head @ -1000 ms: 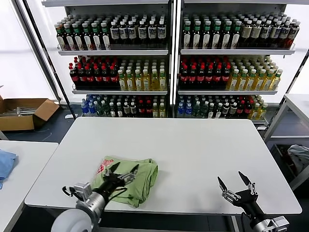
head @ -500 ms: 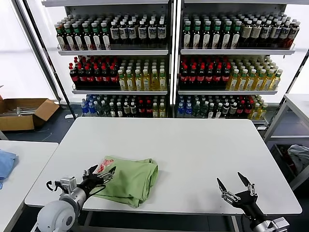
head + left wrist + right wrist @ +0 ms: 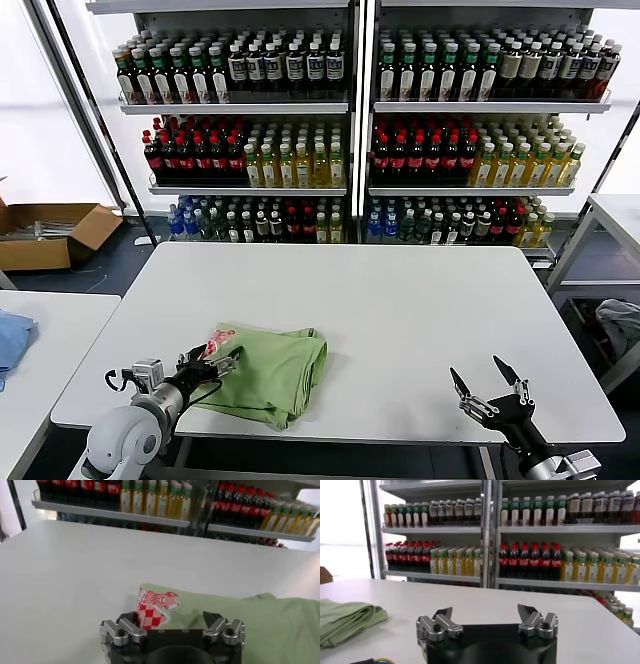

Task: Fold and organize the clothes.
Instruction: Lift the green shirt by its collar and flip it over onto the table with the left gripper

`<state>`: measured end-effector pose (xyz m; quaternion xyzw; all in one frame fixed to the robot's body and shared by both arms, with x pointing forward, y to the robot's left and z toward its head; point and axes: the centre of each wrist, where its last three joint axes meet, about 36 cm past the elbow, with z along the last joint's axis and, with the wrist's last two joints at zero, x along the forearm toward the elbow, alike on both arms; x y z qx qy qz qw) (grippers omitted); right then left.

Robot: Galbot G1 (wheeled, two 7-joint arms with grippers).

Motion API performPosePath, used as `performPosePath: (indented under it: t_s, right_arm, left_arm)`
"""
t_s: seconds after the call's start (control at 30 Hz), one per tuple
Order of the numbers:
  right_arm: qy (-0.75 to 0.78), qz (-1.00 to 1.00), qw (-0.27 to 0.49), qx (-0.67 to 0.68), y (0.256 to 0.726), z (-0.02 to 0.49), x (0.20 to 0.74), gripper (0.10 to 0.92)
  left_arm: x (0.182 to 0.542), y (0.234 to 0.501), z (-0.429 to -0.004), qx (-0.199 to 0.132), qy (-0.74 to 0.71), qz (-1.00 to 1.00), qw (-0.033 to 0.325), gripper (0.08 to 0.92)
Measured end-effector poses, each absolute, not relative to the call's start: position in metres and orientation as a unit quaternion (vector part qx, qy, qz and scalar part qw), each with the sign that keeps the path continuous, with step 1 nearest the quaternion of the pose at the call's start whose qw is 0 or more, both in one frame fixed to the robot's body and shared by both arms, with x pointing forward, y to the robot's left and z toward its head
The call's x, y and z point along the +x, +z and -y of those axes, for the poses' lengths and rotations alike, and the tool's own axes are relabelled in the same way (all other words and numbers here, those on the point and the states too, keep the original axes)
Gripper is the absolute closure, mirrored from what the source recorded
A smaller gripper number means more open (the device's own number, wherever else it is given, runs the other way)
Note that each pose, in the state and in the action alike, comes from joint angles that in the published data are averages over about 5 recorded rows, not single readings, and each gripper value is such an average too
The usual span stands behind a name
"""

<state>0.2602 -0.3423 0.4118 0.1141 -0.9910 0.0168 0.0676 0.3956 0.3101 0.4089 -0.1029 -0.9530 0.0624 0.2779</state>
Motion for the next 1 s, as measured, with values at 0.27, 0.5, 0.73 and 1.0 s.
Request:
performPosePath:
  t_s: [0.27,0.5,0.73,1.0]
  right_arm:
    - [0.017,0.991,0.066,0.115,0.412,0.341,0.261,0.200]
    - [0.018,0.991,0.066,0.115,0.413,0.339,0.261,0.200]
    - [0.015,0.991,0.066,0.116,0.412,0.338,0.262,0.200]
    - [0.011,0.991,0.065,0.119,0.412,0.334,0.264,0.200]
  left_arm:
    - [0.396,0.401,-0.309,-0.099,0.068,0.950,0.288,0.195]
    - [0.394,0.397,-0.304,-0.097,0.070,0.950,0.288,0.373]
    - [0.389,0.394,-0.303,-0.092,0.072,0.954,0.276,0.572]
    - [0.385,0.403,-0.305,-0.071,0.110,0.959,0.252,0.806]
